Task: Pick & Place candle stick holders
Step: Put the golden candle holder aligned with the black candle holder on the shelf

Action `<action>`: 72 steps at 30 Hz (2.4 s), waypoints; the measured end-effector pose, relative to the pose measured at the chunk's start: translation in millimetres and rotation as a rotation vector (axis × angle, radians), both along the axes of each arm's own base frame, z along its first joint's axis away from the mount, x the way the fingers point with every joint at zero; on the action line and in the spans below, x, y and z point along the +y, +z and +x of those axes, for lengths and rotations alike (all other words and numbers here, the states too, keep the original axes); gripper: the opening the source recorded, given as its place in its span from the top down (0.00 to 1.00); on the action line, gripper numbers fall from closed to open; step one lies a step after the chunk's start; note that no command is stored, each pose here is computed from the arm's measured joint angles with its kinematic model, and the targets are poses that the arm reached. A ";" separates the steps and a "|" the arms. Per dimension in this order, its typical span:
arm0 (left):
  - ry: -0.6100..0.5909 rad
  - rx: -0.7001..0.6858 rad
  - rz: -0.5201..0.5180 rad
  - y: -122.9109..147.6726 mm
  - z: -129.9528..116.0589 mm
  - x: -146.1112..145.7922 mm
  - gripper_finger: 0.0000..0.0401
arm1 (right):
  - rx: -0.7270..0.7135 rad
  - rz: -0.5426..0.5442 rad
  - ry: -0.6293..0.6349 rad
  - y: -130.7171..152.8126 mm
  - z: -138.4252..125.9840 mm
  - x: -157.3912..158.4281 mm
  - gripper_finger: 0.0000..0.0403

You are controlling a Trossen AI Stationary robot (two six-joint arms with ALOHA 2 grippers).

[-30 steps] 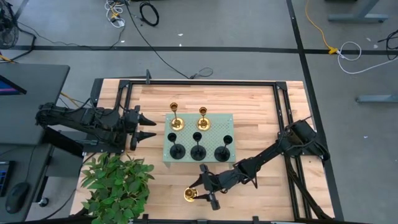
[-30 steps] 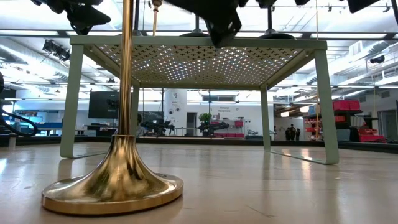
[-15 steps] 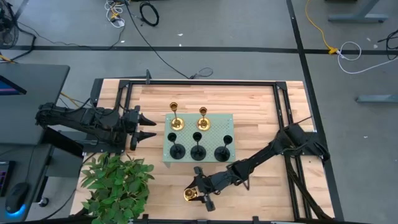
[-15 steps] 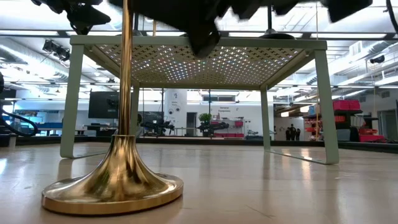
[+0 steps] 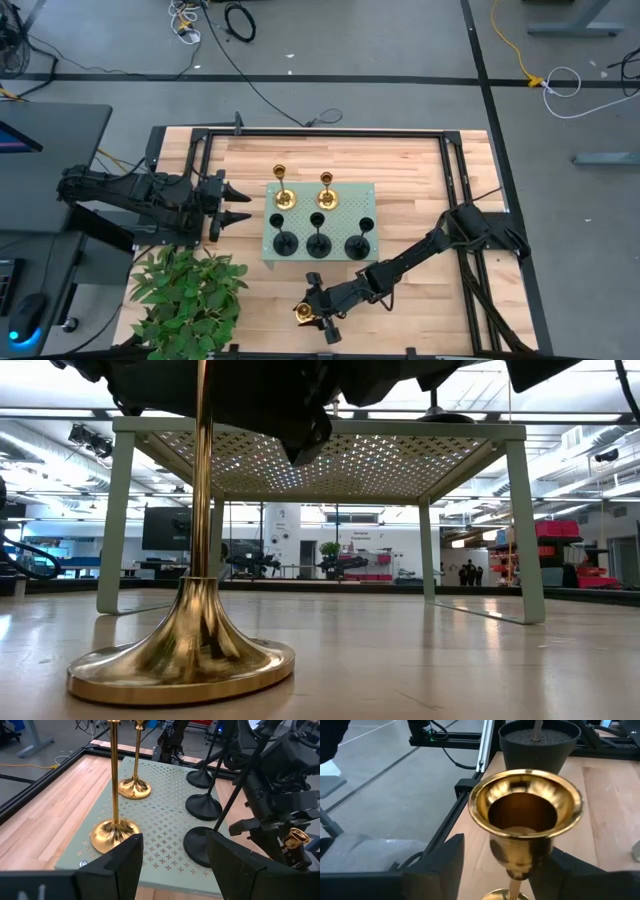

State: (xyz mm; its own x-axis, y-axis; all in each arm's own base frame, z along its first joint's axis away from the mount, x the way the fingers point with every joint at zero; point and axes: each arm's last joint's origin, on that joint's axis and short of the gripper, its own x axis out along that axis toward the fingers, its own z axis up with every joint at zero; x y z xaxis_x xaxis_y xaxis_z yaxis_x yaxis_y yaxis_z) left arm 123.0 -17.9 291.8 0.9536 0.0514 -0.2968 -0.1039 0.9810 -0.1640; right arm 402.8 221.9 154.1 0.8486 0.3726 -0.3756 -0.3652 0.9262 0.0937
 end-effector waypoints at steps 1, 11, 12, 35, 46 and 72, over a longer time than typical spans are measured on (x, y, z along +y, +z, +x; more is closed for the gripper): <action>0.000 0.001 0.000 -0.1 0.1 0.0 0.46 | 0.001 0.000 -0.001 -0.1 0.0 0.0 0.54; 0.000 0.003 0.001 -0.2 -0.1 0.0 0.46 | 0.004 -0.002 -0.001 -0.4 0.0 -0.2 0.83; 0.000 0.003 0.001 -0.3 0.0 0.0 0.46 | 0.003 -0.002 -0.001 -0.4 -0.1 -0.1 0.86; 0.001 0.027 0.005 -2.5 -0.7 0.2 0.46 | -0.032 0.002 0.018 35.0 -10.7 1.2 0.95; 0.001 0.026 0.004 -2.4 -0.8 0.2 0.46 | -0.147 -0.060 -0.046 115.6 -47.4 -2.5 0.95; 0.025 0.041 0.016 -3.7 -1.3 1.0 0.46 | -0.172 -0.004 -0.238 227.1 -143.2 -50.7 0.95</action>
State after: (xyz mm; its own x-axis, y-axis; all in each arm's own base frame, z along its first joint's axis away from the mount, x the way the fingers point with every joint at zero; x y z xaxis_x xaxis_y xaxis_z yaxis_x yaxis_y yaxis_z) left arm 121.6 -16.9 288.1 0.9390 0.0802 -0.3344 -0.1350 0.9803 -0.1439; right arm 259.6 171.2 381.2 0.9633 0.1544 -0.2197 -0.1479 0.9879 0.0458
